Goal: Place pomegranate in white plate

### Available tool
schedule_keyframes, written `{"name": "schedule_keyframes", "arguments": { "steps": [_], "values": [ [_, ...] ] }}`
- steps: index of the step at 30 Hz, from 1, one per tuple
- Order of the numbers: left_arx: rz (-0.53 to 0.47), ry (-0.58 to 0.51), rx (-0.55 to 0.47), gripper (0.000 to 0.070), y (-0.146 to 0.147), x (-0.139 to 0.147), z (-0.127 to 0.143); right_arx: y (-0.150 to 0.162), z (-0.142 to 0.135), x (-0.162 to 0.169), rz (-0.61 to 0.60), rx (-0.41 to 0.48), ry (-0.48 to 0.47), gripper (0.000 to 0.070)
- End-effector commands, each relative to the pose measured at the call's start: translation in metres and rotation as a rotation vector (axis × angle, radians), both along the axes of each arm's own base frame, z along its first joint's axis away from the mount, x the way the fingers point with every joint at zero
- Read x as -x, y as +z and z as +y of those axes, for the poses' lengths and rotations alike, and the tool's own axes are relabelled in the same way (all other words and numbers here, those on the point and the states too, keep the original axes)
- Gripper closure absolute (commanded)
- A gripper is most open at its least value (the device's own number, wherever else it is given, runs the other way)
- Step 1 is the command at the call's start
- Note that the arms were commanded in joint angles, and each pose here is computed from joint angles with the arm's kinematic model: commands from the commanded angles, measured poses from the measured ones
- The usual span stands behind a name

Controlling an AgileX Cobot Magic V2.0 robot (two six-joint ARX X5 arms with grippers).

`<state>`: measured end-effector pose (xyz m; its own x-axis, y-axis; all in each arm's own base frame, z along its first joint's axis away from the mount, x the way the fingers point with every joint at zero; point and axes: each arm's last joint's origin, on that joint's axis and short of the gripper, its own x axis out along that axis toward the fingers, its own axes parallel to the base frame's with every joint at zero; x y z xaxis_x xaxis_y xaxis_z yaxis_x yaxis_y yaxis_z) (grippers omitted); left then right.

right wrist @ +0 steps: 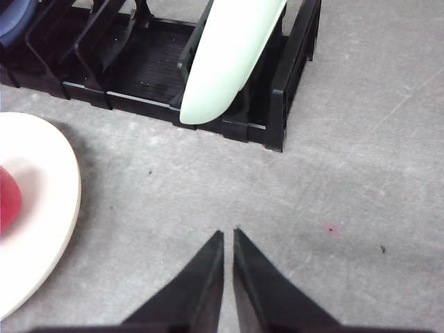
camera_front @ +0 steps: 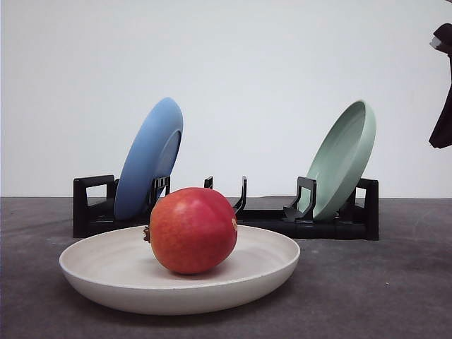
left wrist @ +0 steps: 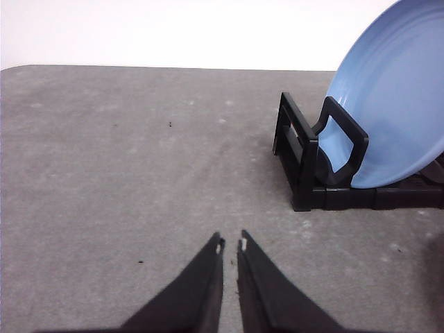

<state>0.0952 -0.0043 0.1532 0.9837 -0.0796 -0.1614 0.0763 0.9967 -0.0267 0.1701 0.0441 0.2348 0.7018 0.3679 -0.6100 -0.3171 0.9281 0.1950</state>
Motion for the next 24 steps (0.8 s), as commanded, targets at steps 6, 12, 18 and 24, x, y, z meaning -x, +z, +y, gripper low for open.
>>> {"name": "schedule_keyframes", "arguments": {
  "steps": [6, 12, 18, 24],
  "values": [
    [0.015, 0.004, -0.008, 0.0684, -0.004, 0.0, 0.0, 0.001, 0.0, -0.001, -0.005, -0.005, -0.001, 0.0683],
    [0.015, 0.004, -0.009, 0.0684, -0.004, 0.0, 0.0, 0.005, -0.001, 0.003, -0.036, 0.018, 0.013, 0.0683],
    [0.015, 0.004, -0.008, 0.0684, -0.004, 0.0, 0.0, 0.011, -0.008, 0.019, -0.192, 0.116, -0.041, 0.0683],
    [0.015, 0.004, -0.009, 0.0684, -0.004, 0.0, 0.0, -0.005, -0.019, 0.043, -0.401, 0.084, -0.123, 0.0683]
  ]
}}
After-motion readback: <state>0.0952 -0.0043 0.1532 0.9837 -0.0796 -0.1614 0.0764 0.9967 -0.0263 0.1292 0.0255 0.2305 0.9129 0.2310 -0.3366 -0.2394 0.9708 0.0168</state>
